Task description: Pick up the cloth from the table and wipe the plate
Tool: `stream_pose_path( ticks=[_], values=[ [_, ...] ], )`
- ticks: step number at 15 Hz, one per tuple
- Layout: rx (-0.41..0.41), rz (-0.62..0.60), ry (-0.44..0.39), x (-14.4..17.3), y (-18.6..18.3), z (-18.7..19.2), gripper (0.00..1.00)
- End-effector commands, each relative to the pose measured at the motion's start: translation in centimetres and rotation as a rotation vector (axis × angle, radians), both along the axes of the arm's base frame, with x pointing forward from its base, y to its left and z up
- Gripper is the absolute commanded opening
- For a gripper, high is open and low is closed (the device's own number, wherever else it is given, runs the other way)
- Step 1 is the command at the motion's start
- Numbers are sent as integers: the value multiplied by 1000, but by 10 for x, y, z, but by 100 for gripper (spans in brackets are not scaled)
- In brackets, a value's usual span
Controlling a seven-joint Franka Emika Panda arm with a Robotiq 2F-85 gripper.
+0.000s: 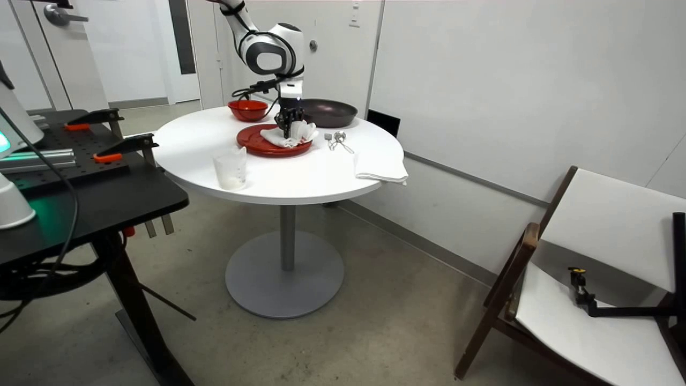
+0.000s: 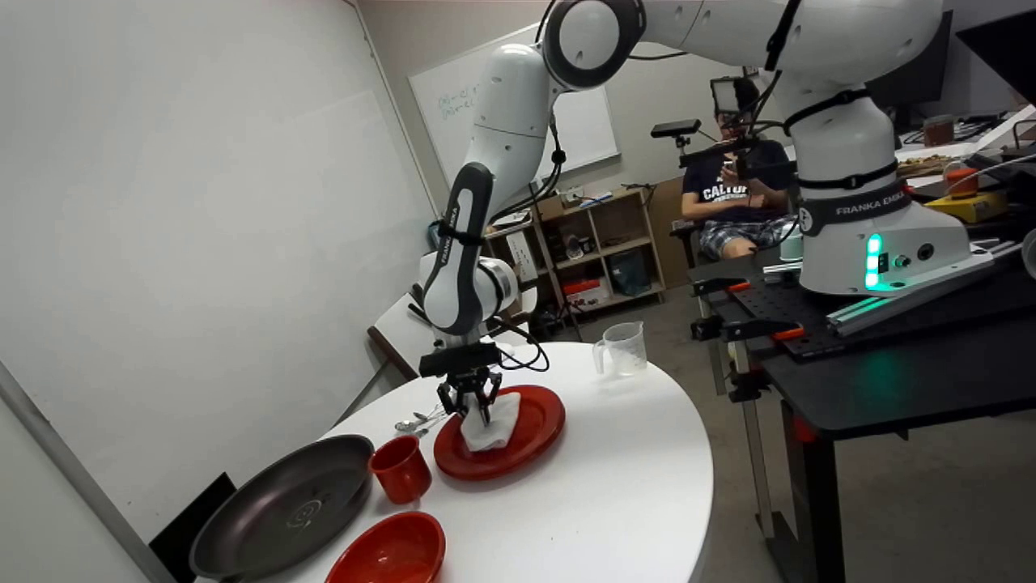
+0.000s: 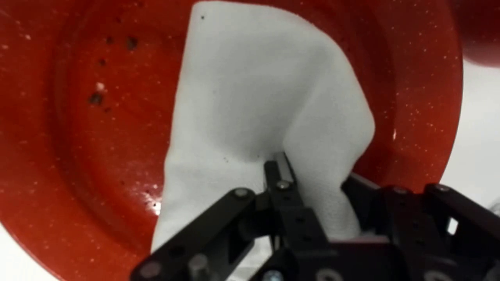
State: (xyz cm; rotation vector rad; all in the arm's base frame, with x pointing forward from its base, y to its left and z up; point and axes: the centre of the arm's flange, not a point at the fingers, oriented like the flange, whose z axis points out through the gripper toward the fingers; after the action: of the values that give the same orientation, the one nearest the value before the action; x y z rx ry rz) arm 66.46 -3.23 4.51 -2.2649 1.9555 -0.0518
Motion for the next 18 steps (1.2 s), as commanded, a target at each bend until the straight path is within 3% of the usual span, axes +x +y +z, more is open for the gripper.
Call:
stream_pose_path(
  ticks=[1,7,14,18],
  values=[
    [-31,-29,29,-4,-2,-10,6],
    [96,-69,119,-21,-4,-13,6],
    [339,-150,247,-41,-18,-19,6],
    [446,-119,271,-43,-15,-21,6]
  ],
)
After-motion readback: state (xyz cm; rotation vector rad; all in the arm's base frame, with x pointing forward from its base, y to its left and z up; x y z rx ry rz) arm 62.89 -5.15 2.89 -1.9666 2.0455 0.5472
